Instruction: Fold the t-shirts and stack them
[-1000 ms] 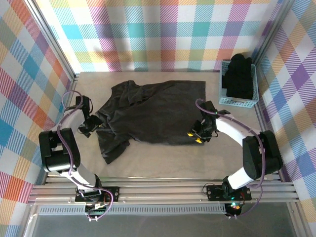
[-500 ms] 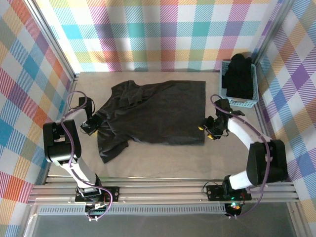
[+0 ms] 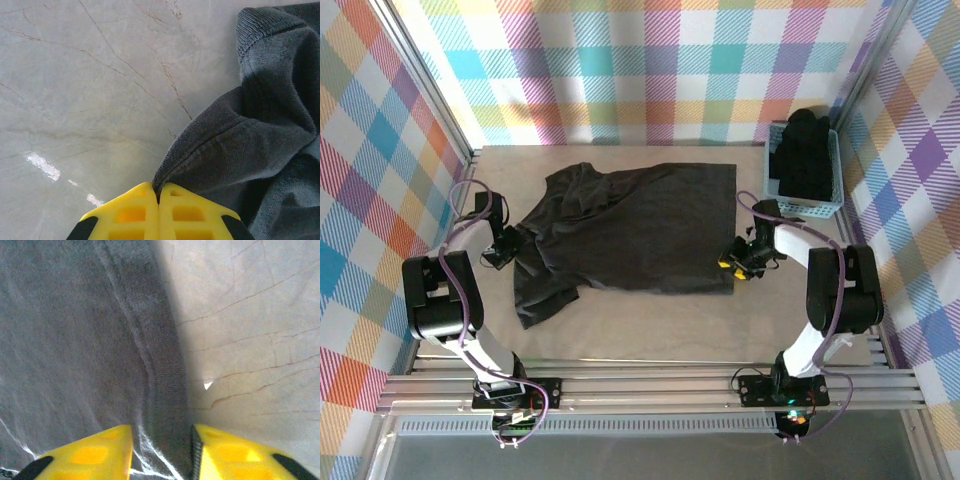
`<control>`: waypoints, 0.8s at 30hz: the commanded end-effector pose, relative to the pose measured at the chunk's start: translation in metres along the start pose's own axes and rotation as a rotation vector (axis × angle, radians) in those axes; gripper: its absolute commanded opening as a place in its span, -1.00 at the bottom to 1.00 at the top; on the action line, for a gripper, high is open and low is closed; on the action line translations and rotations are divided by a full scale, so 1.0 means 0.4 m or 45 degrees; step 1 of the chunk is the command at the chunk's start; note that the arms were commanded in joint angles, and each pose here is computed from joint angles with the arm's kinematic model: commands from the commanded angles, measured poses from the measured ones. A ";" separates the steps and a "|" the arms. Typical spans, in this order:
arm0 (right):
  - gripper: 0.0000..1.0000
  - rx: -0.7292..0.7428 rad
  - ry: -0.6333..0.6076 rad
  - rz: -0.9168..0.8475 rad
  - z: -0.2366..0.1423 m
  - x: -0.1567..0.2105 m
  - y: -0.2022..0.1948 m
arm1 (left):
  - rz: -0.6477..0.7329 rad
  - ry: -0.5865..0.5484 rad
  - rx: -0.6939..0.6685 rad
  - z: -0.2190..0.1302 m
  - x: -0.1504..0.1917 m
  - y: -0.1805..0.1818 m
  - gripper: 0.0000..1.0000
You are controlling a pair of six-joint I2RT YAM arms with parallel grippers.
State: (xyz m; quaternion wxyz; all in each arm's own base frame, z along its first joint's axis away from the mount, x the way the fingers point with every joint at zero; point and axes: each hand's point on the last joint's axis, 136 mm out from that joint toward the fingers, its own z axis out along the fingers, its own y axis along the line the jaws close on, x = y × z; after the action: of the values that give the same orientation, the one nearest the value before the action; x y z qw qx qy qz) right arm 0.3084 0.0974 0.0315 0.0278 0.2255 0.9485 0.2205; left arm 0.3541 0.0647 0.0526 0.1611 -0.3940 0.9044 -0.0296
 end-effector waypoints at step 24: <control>-1.00 0.055 -0.097 -0.006 -0.091 -0.128 0.086 | -0.050 -0.076 0.049 -0.086 -0.048 -0.030 -1.00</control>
State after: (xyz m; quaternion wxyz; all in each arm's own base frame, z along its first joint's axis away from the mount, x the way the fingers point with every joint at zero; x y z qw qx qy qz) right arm 0.3609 0.0935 0.0868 0.0810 0.2256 0.9477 0.2107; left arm 0.3599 0.0657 0.0745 0.1793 -0.3982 0.8989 -0.0352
